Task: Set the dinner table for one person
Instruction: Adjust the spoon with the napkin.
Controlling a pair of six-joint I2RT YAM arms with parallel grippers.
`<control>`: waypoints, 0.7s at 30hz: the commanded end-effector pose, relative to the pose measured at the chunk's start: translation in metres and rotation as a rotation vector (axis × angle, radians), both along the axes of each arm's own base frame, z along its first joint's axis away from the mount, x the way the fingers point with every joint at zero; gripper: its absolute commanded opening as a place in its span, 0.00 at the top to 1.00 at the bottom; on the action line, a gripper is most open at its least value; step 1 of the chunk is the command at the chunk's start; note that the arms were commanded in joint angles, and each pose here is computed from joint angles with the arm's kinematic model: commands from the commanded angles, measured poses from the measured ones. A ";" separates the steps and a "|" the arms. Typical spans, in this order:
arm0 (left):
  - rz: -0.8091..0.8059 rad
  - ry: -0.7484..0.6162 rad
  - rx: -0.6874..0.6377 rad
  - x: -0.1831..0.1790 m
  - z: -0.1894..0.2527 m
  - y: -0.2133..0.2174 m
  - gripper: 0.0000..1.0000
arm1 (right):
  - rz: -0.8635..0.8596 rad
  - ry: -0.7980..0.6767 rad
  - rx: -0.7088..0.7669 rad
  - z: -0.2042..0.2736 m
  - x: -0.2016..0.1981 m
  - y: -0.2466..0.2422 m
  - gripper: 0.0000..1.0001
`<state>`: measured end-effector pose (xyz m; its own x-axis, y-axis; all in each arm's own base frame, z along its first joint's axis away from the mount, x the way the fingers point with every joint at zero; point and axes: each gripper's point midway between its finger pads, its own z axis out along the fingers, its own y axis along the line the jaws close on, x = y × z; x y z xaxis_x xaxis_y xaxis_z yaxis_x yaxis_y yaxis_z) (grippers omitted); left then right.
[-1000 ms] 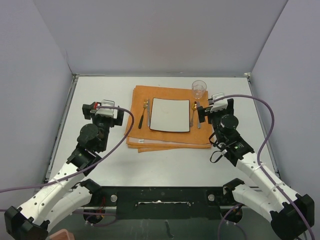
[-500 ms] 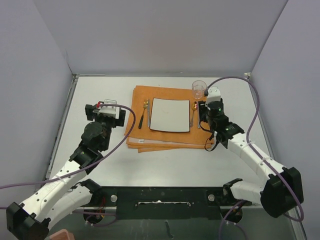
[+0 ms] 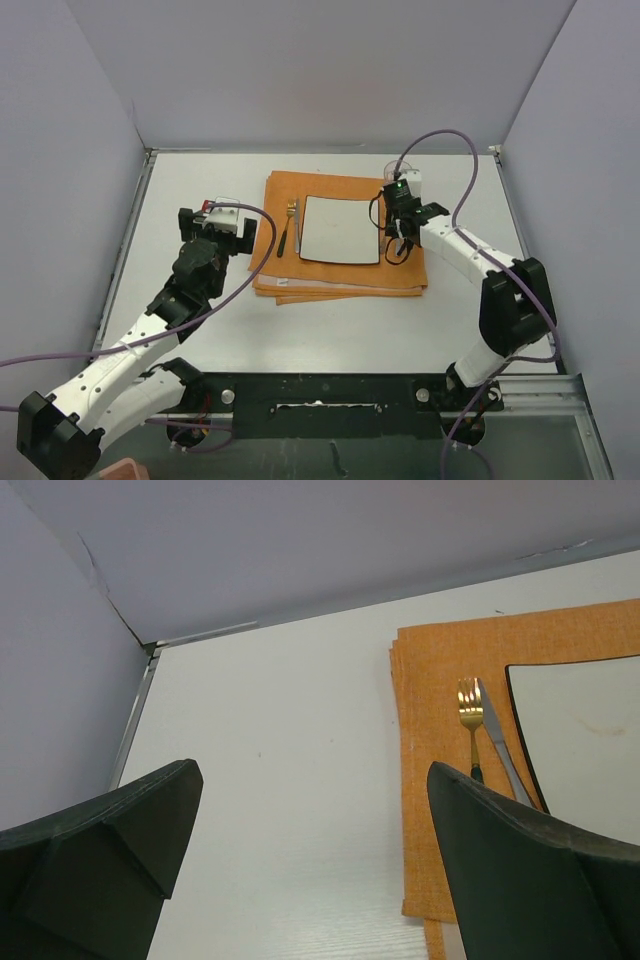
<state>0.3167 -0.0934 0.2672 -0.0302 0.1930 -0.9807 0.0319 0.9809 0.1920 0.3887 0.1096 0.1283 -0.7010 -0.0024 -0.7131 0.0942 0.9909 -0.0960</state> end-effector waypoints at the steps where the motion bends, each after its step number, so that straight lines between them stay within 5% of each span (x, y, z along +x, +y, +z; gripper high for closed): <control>1: -0.008 -0.079 -0.064 0.002 0.031 -0.004 0.03 | -0.139 0.051 0.053 -0.015 -0.008 -0.001 0.74; 5: -0.011 -0.084 -0.060 0.001 0.033 -0.004 0.03 | -0.179 0.095 0.075 -0.031 -0.008 0.003 0.84; 21: -0.016 -0.081 -0.020 0.003 0.032 -0.004 0.03 | -0.156 0.100 0.101 -0.050 0.025 0.028 0.74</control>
<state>0.3168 -0.0938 0.2672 -0.0291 0.2030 -0.9787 0.0364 0.9787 0.2020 0.3904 0.1250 0.0627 -0.8045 0.1475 -0.5754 0.2276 0.9713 -0.0693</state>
